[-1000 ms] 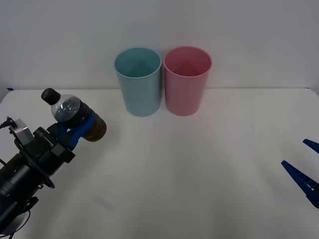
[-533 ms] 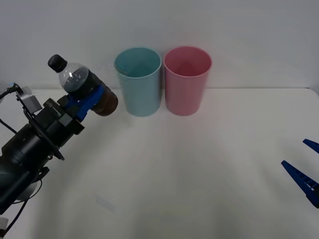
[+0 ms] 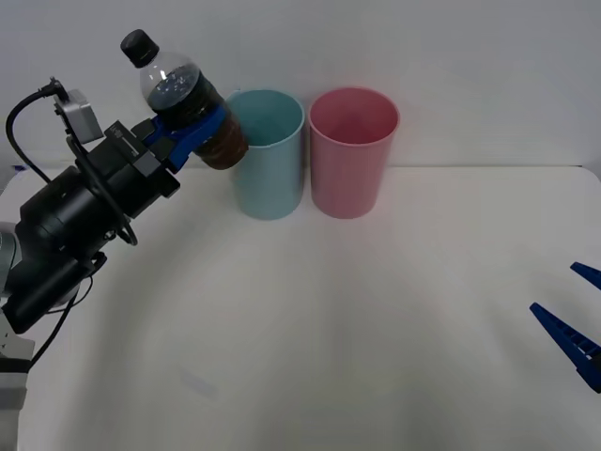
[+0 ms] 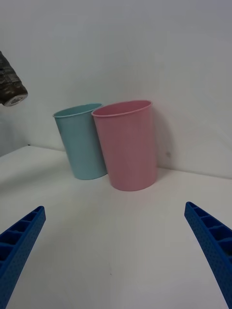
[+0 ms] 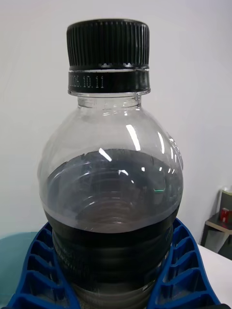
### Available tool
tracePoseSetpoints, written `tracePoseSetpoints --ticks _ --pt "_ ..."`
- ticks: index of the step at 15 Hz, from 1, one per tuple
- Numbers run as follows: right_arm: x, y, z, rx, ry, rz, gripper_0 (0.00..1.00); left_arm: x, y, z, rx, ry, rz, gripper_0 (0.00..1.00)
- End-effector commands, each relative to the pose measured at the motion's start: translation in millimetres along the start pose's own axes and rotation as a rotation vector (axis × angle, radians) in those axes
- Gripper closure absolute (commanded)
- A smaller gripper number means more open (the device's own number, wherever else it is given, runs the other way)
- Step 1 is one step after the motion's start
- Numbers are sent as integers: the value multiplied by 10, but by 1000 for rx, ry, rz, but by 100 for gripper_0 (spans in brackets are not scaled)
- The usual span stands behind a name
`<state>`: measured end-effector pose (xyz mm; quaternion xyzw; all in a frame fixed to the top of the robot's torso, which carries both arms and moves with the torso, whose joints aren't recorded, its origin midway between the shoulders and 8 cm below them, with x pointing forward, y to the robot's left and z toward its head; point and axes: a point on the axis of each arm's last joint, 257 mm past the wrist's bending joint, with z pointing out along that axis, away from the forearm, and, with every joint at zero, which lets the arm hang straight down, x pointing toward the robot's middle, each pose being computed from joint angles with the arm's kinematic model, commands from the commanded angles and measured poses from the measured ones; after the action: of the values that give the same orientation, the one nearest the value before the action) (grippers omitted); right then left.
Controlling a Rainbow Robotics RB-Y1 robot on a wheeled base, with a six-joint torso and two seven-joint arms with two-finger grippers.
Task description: Grasp the object on the table and drop it into the matching bin: aluminum can to the light blue bin, PET bottle to the pink bin.
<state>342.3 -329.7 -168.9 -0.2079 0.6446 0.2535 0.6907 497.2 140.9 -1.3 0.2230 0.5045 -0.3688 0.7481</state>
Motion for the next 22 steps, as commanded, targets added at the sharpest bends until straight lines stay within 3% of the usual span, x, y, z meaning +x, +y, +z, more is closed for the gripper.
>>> tracePoseSetpoints --ticks 1,5,10,14,22 --pt "0 0 0 0 0 0 0 -45 -8 296 32 -2 12 100" --pt "0 0 0 0 0 0 0 -65 89 770 68 7 7 100" --pt "0 0 0 0 0 0 0 73 192 1311 91 67 13 100" --pt "0 0 0 0 0 0 0 265 275 1726 73 127 105 100" --pt "0 0 0 0 0 0 0 669 52 2448 0 203 248 100"
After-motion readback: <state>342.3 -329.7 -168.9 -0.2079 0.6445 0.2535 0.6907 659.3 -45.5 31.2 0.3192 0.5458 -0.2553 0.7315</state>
